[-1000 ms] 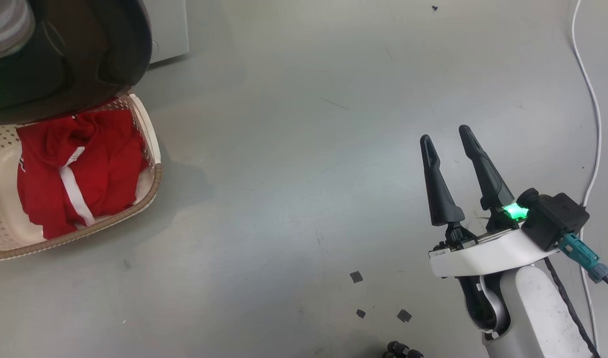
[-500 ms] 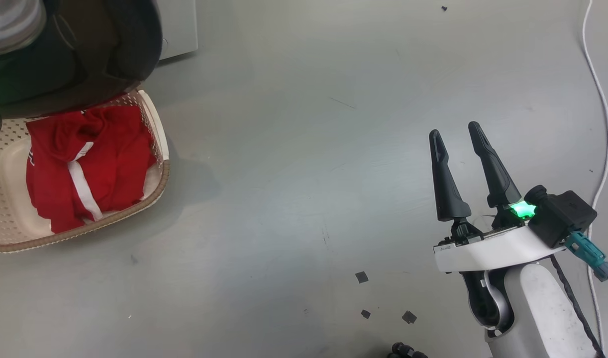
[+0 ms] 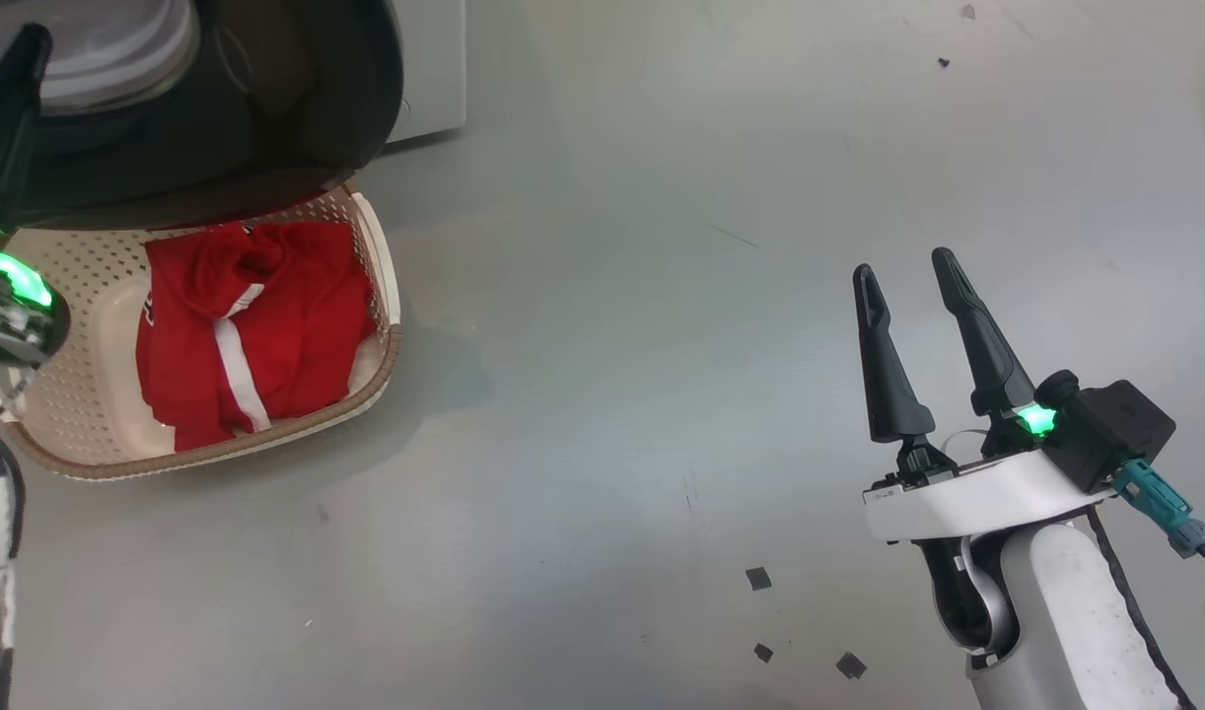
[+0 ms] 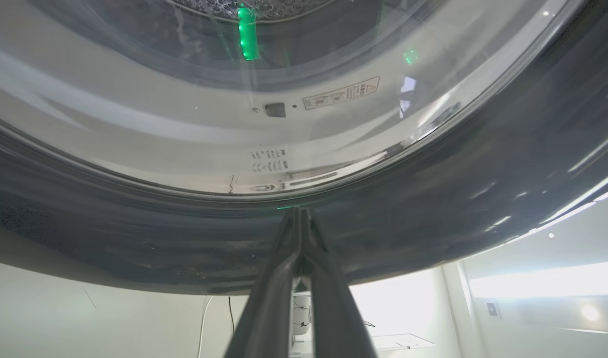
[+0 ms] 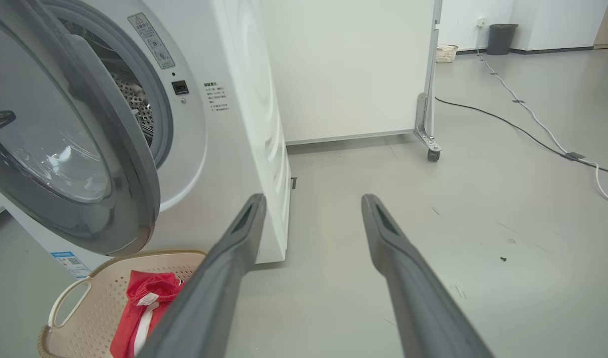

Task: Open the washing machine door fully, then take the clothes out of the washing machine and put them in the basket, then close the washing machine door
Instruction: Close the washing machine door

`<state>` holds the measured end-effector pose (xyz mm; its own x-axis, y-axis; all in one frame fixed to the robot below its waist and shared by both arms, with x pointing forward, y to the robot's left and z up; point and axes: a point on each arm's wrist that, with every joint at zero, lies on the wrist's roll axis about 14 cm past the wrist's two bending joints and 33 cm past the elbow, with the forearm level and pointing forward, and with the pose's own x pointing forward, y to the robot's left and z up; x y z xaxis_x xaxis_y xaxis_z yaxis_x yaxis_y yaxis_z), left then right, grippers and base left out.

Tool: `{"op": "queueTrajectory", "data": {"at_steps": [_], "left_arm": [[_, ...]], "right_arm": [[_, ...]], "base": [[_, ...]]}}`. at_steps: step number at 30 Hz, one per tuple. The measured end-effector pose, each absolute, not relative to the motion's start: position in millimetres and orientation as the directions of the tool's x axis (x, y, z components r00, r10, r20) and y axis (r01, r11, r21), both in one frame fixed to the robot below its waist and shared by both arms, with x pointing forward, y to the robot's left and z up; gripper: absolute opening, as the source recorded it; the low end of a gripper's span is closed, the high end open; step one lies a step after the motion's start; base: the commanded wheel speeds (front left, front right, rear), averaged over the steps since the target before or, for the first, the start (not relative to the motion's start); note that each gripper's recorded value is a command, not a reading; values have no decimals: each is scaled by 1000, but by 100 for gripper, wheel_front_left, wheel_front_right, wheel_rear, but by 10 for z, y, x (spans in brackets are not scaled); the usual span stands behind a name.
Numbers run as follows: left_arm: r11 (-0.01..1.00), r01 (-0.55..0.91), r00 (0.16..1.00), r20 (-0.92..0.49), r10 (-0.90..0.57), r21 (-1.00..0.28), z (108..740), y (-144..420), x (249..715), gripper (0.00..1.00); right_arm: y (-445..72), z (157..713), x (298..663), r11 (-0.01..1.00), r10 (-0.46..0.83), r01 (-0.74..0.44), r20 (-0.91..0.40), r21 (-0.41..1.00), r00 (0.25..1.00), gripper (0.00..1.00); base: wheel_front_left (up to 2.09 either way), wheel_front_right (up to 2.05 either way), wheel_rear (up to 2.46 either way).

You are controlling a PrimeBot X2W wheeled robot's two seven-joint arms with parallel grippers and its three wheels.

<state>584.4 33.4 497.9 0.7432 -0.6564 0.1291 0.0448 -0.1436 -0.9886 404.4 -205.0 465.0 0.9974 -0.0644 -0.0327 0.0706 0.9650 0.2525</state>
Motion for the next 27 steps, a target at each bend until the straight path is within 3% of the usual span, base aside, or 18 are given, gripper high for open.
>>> {"op": "queueTrajectory", "data": {"at_steps": [16, 18, 19, 20, 21, 22, 23, 27], "left_arm": [[-261, -87, 847, 67, -527, -961, 4759, 743, 4980, 0], [-275, -95, 858, 61, -511, -957, 4749, 779, 4871, 15], [-285, -91, 865, 66, -498, -954, 4769, 806, 4822, 15], [-294, -83, 872, 74, -484, -952, 4801, 837, 4784, 44], [-299, -72, 875, 83, -476, -952, 4840, 858, 4748, 60], [-302, -63, 878, 91, -469, -951, 4872, 879, 4715, 92], [-299, -59, 882, 91, -463, -952, 4885, 901, 4682, 100], [-275, -66, 901, 61, -430, -959, 4845, 1025, 4517, 100]], "right_arm": [[-1753, 4690, 4003, 969, 26, -22, -16, 245, 1000, 100], [-1710, 4715, 4009, 968, 39, -36, -8, 248, 999, 100], [-1691, 4727, 4012, 967, 45, -42, -4, 249, 999, 100], [-1671, 4738, 4013, 967, 50, -49, 0, 251, 999, 100], [-1654, 4746, 4011, 966, 55, -54, 3, 251, 998, 100], [-1637, 4748, 4006, 967, 61, -60, 3, 249, 998, 100], [-1618, 4754, 4006, 966, 66, -66, 5, 249, 998, 100], [-1548, 4800, 4024, 965, 88, -90, 21, 247, 996, 100]], "base": [[0, 0, 0], [0, 0, 0], [0, 0, 0], [0, 0, 0], [0, 0, 0], [0, 0, 0], [0, 0, 0], [0, 0, 0]]}}
